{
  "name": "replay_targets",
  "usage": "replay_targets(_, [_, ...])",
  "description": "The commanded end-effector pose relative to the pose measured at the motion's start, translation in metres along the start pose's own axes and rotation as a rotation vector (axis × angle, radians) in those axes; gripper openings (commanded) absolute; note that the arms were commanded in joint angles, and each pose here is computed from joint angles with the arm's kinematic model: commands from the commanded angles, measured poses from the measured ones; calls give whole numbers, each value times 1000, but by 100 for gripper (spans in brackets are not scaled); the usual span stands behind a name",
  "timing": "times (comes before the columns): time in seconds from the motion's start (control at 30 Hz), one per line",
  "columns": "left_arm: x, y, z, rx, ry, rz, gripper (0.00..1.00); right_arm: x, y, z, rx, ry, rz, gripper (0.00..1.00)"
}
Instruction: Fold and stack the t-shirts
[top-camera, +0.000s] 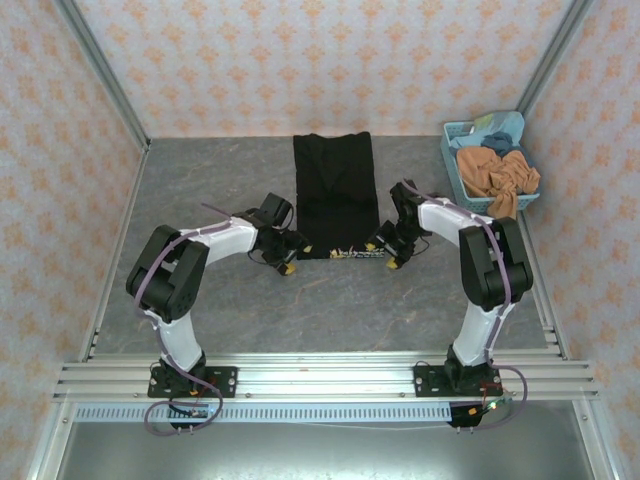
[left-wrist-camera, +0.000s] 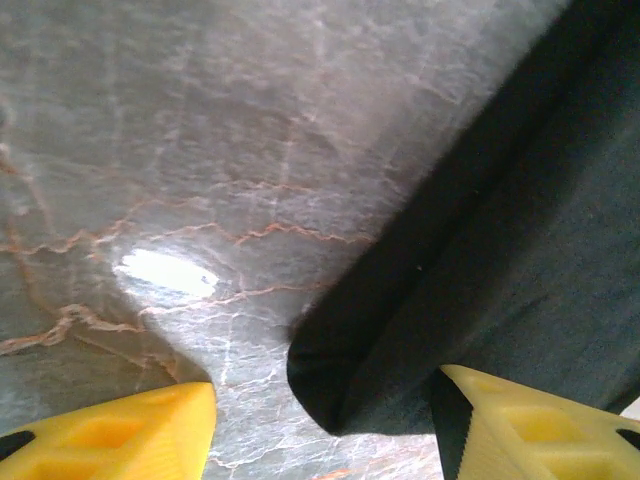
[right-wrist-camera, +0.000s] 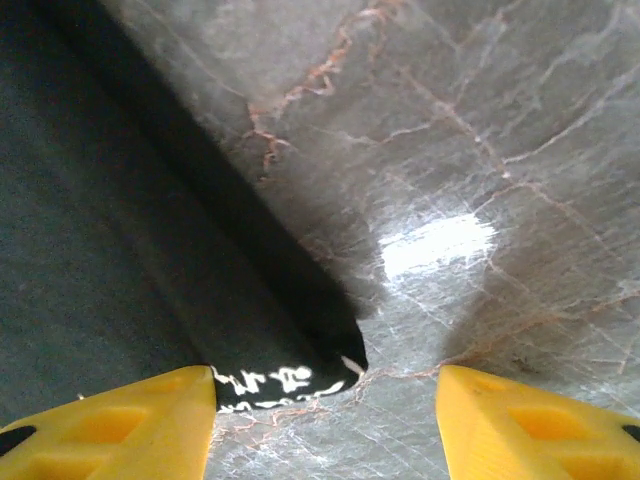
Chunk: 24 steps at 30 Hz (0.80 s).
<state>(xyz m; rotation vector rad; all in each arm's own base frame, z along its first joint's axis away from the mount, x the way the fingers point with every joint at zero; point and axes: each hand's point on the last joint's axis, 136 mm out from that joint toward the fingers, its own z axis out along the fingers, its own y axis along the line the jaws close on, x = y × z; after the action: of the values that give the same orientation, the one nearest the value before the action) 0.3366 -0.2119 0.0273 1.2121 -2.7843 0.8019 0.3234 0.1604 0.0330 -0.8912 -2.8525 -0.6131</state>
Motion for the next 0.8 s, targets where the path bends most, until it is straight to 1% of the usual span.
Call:
replay_targets(0.0, [-8, -26, 7, 111, -31, -44, 61, -10, 16, 3, -68, -21, 17, 58])
replay_targets(0.13, [-9, -34, 10, 124, -37, -45, 60, -13, 13, 9, -43, -20, 26, 54])
replay_targets(0.27, [-13, -39, 12, 138, -50, -55, 54, -17, 13, 17, -40, -12, 38, 37])
replay_targets(0.33, [-15, -42, 16, 143, -49, -57, 48, -18, 14, 18, -42, -12, 44, 30])
replay_targets(0.4, [-16, -47, 19, 151, -47, -55, 41, -20, 15, 18, -42, -20, 48, 25])
replay_targets(0.43, [-18, -51, 17, 163, -52, -53, 38, -20, 15, 18, -41, -23, 47, 23])
replay_targets(0.47, [-20, -49, 26, 152, -50, -63, 36, -21, 16, 17, -43, -26, 48, 20])
replay_targets(0.5, [-22, -53, 27, 163, -51, -66, 33, -21, 17, 16, -44, -26, 47, 18])
replay_targets(0.57, [-25, -59, 27, 170, -59, -64, 30, -22, 19, 16, -50, -26, 47, 14])
replay_targets(0.63, [-27, -66, 25, 176, -70, -55, 25, -22, 21, 13, -54, -31, 47, 10])
replay_targets(0.77, [-35, -76, 13, 179, -116, -35, 1, -24, 27, 3, -68, -53, 39, 2])
